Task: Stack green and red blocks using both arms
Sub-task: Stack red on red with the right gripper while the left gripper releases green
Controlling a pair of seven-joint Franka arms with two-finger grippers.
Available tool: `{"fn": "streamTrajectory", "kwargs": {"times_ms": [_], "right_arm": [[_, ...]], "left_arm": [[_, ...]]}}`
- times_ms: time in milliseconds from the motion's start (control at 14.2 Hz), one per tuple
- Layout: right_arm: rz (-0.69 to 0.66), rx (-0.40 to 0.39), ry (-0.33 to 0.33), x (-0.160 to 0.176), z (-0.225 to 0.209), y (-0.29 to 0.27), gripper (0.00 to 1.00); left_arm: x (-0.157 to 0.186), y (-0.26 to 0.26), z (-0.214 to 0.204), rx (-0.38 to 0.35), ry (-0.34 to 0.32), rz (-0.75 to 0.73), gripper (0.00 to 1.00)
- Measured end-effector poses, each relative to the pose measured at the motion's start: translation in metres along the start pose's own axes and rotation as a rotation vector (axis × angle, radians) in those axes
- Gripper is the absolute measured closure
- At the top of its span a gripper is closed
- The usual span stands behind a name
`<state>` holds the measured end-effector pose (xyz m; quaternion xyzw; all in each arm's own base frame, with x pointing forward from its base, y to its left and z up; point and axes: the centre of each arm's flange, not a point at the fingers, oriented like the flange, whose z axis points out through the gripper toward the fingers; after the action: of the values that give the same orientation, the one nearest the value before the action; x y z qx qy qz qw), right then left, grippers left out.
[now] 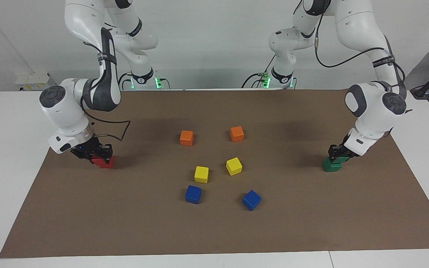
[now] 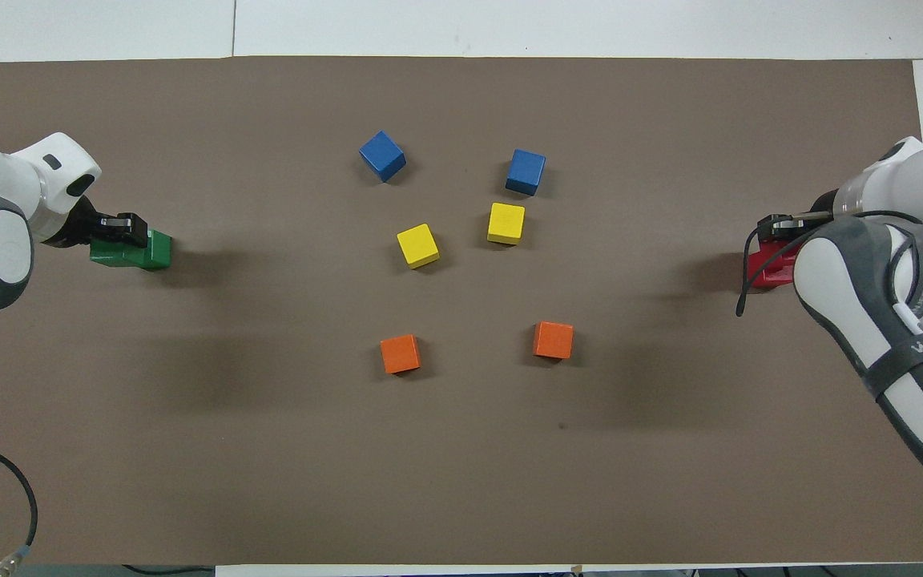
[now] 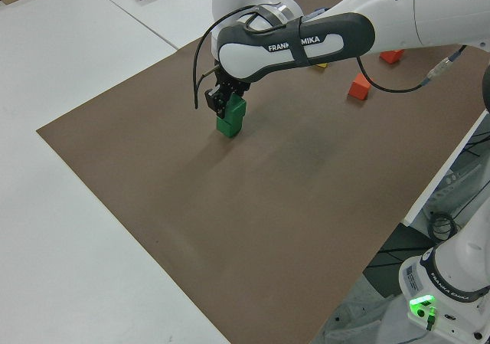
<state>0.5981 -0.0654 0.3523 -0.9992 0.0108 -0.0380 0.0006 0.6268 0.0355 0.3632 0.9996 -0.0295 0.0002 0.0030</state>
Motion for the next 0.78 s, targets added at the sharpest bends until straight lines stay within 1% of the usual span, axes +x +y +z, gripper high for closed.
{"fn": "streamTrajectory", "kwargs": {"times_ms": [141,494,564,635,705,776], "right_arm": [[-0.002,-0.001,0.016,-0.001,0.002,-0.001,0.45],[0.000,0.000,0.012,-0.004,0.003,0.000,0.44],[0.005,0.000,0.009,-0.005,0.004,0.002,0.40],[0.008,0.000,0.006,-0.007,0.005,0.004,0.28],[0.009,0.001,0.004,-0.007,0.006,0.004,0.19],[0.007,0.001,-0.001,-0.007,0.005,0.003,0.11]], "left_arm": [[0.001,0.001,0.000,0.000,0.009,0.001,0.45],[0.003,0.003,0.011,-0.003,0.009,0.005,0.45],[0.003,0.003,0.011,-0.003,0.014,0.005,0.45],[0.003,0.003,0.011,-0.003,0.018,0.006,0.42],[0.004,0.004,0.012,-0.002,0.022,0.006,0.33],[0.005,0.004,0.010,-0.002,0.030,0.007,0.19]]}}
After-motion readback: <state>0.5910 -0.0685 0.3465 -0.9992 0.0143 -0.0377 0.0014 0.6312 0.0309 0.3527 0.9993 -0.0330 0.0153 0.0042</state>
